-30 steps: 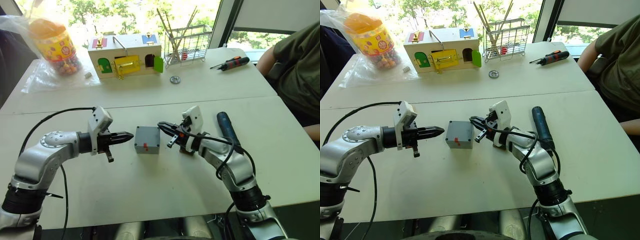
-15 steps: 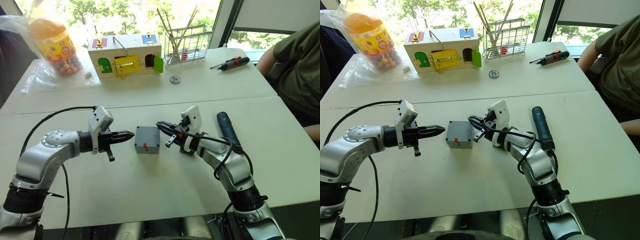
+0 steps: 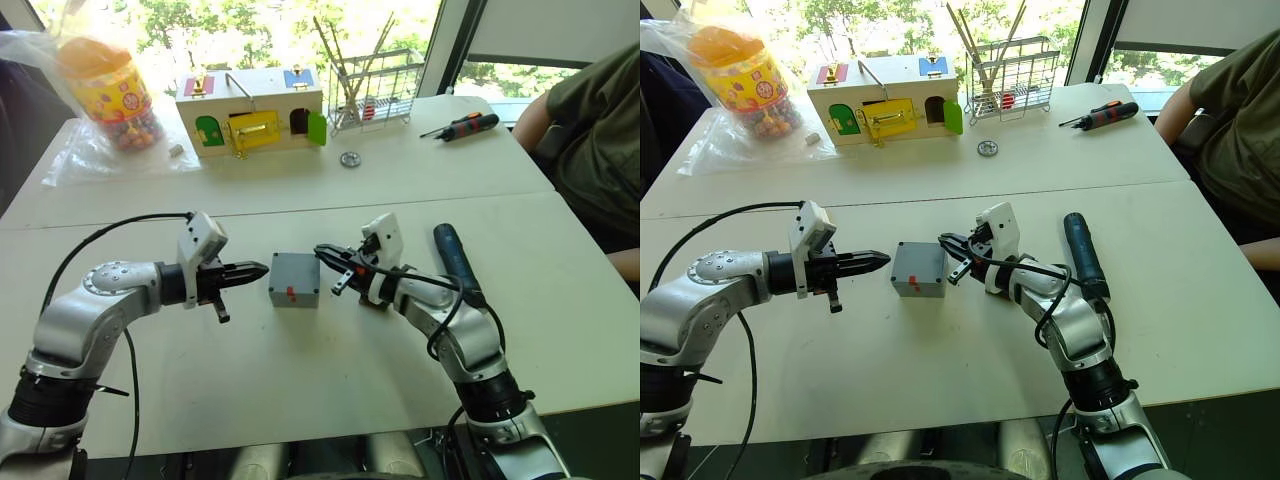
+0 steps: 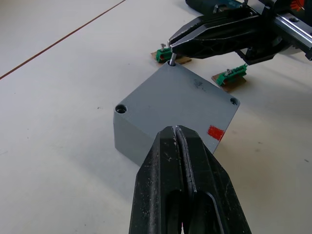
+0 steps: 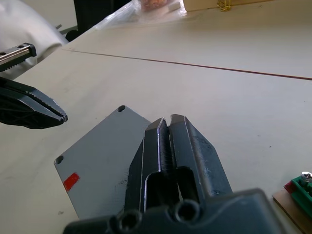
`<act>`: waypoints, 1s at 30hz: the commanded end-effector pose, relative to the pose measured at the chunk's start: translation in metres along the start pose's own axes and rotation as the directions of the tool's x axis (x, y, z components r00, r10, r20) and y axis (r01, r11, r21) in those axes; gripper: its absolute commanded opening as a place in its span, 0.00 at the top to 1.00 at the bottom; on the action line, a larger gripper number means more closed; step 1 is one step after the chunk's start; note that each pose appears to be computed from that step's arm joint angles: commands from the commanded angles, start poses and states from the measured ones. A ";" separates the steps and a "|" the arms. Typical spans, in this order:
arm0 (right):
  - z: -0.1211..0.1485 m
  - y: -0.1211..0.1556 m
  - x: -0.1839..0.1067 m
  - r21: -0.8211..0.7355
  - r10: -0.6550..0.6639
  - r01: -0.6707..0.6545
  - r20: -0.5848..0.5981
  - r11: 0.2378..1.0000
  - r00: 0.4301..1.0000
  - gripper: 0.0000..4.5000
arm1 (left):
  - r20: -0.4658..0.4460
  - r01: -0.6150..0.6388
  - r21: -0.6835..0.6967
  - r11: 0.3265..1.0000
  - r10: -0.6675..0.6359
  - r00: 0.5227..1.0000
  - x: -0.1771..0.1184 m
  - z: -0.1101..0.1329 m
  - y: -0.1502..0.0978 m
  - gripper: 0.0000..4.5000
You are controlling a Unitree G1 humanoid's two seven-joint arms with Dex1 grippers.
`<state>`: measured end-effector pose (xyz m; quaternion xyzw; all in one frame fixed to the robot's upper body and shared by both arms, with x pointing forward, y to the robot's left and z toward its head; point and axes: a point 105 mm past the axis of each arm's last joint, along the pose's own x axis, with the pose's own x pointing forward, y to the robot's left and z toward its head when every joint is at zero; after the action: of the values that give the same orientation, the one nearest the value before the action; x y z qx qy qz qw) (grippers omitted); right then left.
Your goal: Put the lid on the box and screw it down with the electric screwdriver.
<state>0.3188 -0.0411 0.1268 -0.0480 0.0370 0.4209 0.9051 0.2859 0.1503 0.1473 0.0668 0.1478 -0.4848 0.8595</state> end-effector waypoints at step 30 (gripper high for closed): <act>0.063 -0.089 -0.150 -0.035 -0.237 0.249 -0.453 0.968 0.859 0.08 | -0.040 0.395 0.267 0.879 -0.400 0.916 0.033 0.046 -0.073 1.00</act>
<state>0.3049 -0.1939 0.2122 -0.1427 0.1811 0.2738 0.9338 0.2609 0.0849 0.1769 0.1255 0.1053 -0.6365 0.7537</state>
